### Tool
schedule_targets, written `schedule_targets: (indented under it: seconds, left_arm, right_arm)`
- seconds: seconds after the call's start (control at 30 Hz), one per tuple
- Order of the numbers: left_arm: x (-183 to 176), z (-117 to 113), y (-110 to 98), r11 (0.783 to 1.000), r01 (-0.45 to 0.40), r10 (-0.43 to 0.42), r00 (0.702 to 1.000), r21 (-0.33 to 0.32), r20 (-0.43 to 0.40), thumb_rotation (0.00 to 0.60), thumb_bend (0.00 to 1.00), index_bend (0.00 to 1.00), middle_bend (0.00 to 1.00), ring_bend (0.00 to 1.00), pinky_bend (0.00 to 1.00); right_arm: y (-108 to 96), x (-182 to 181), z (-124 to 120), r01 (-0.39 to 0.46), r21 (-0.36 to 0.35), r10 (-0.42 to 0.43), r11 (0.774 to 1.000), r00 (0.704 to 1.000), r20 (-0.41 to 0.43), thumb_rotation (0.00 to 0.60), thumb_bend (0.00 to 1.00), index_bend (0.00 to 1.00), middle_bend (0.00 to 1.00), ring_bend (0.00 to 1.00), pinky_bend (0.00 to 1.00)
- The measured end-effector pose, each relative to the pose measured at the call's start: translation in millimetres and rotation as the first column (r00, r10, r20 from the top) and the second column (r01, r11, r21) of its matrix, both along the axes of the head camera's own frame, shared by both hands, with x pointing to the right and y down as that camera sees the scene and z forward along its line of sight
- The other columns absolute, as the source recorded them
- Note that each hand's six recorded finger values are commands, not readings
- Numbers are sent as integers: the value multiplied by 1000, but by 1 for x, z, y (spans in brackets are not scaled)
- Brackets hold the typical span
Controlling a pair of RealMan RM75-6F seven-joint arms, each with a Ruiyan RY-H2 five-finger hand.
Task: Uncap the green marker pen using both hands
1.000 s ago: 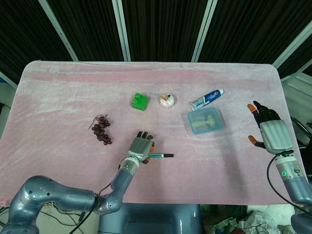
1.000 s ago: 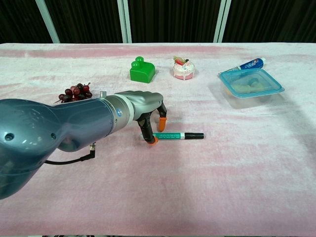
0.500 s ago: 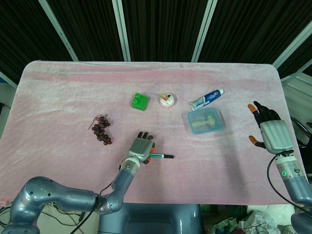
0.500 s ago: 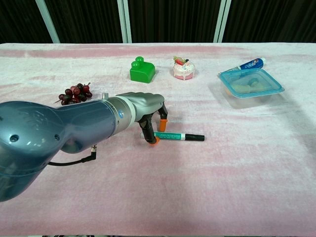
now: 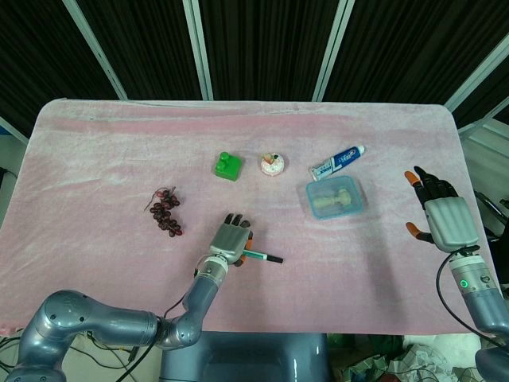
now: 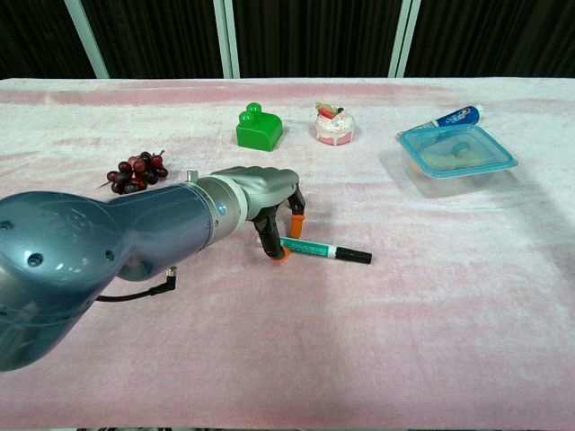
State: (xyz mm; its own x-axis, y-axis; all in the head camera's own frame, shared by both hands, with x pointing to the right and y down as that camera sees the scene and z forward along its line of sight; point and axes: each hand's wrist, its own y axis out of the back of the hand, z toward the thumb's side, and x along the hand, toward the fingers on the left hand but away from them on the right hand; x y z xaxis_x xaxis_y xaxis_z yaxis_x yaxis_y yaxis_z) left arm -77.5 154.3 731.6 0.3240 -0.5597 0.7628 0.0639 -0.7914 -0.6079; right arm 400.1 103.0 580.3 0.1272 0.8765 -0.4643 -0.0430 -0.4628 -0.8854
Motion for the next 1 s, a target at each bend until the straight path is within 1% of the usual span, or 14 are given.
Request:
schedule_targets:
  seconds: [0.13, 0.2, 0.3, 0.4, 0.47, 0.5, 0.6, 0.7, 0.83, 0.9, 1.0]
  left_arm:
    - [-2, -2, -6, 998, 57, -57, 998, 13, -25, 600, 437, 621, 248, 13, 0]
    - [-4, -3, -11, 996, 88, -87, 995, 24, -42, 600, 439, 624, 250, 13, 0]
    - [-9, -5, -16, 992, 127, -125, 990, 25, -62, 600, 458, 637, 258, 16, 0]
    - [-10, -8, -21, 988, 156, -153, 985, 23, -84, 600, 486, 661, 278, 24, 0]
    - [-10, -12, -27, 983, 181, -177, 978, 26, -108, 600, 490, 668, 284, 24, 0]
    - [-10, -14, -30, 981, 193, -188, 975, 28, -120, 600, 490, 669, 286, 24, 0]
    - [-12, -25, -45, 970, 236, -225, 960, 50, -165, 600, 490, 676, 291, 24, 0]
    - [-16, -38, -62, 959, 272, -253, 947, 78, -199, 600, 490, 678, 293, 24, 0]
    - [-21, -54, -82, 948, 304, -276, 934, 99, -227, 600, 490, 680, 295, 24, 0]
    - [-23, -61, -90, 944, 311, -282, 932, 109, -226, 600, 490, 680, 295, 24, 0]
    - [-24, -67, -98, 941, 317, -287, 933, 117, -217, 600, 490, 681, 297, 23, 0]
  right_arm:
    - [-1, -2, -1, 6, 4, -6, 1000, 1000, 4, 600, 140, 63, 25, 104, 178]
    - [-1, -4, -1, 8, 2, -8, 1000, 1000, 12, 600, 139, 80, 25, 104, 178]
    - [-2, -8, -2, 2, -4, -2, 1000, 999, 43, 600, 139, 104, 23, 103, 178]
    - [-4, -16, -4, -11, -10, 12, 1000, 995, 101, 600, 139, 123, 23, 103, 178]
    - [-8, -26, -8, -17, -12, 19, 1000, 988, 156, 600, 139, 139, 23, 103, 178]
    - [-9, -29, -9, -18, -12, 19, 1000, 986, 167, 600, 139, 145, 23, 102, 178]
    - [-15, -42, -16, -23, -25, 28, 999, 974, 227, 600, 135, 164, 23, 102, 178]
    - [-20, -59, -20, -34, -73, 55, 997, 953, 299, 600, 134, 194, 23, 102, 178]
    - [-26, -84, -22, -35, -170, 96, 985, 924, 369, 600, 134, 245, 22, 101, 178]
    - [-29, -99, -22, -27, -216, 113, 976, 910, 399, 600, 133, 266, 22, 99, 178]
    - [-32, -120, -20, -22, -256, 136, 966, 889, 438, 600, 133, 283, 22, 97, 178]
